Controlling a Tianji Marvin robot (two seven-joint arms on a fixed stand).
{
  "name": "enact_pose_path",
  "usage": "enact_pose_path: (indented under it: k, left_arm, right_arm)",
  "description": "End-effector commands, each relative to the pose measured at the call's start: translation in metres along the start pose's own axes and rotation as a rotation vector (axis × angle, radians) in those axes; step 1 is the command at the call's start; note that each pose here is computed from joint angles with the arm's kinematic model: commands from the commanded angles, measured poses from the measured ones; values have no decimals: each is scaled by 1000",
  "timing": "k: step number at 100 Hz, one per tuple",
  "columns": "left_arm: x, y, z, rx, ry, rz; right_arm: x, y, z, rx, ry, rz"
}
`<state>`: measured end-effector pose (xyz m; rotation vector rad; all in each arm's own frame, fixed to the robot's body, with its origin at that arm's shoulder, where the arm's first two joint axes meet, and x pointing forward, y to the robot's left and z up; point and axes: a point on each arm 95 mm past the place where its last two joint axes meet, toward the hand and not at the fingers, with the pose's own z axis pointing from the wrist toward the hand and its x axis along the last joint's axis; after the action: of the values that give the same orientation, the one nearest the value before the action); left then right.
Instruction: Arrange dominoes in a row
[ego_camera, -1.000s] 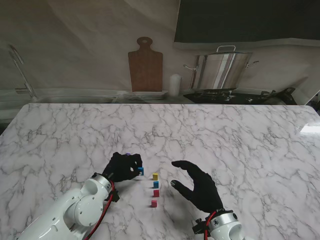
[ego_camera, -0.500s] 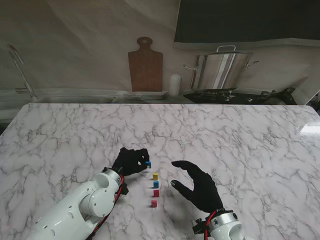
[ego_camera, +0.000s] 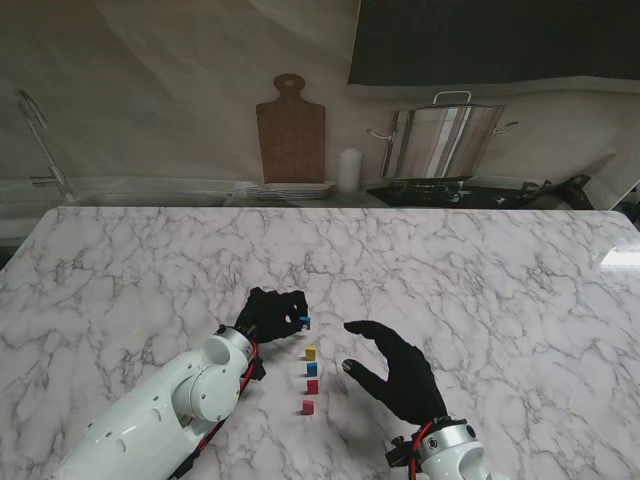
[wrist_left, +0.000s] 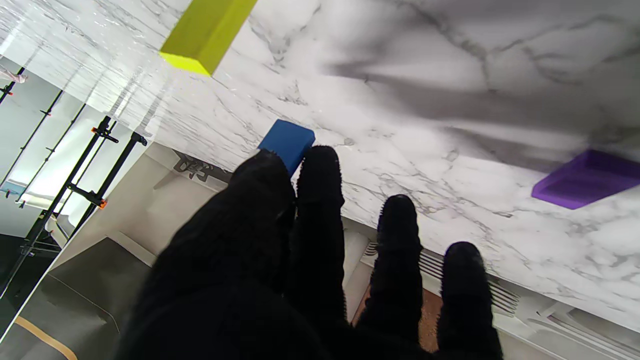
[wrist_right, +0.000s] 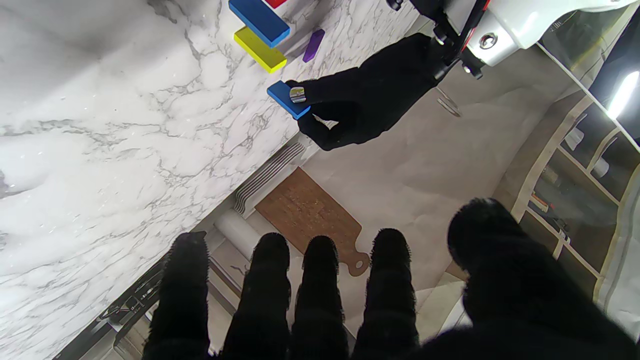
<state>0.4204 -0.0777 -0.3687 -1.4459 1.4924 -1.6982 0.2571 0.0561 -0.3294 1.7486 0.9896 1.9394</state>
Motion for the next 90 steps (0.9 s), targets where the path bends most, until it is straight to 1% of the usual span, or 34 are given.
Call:
enact_pose_path:
  k: [1,32,68,90]
  left_arm:
    - [6,1,6,-13,4,-7]
    - [11,8,16,-38,0,-5]
    - [11,17,19,-65,-10,-10]
    - [9,21,17,-87,-19,-13]
  right_arm:
    - [-1,0,-1,1,-7,3]
    - [-2,2,-2,-7,-10,8]
    - [-3,4,-2,-16,-13,9]
    - [-2,4,-2,-16,-13,8]
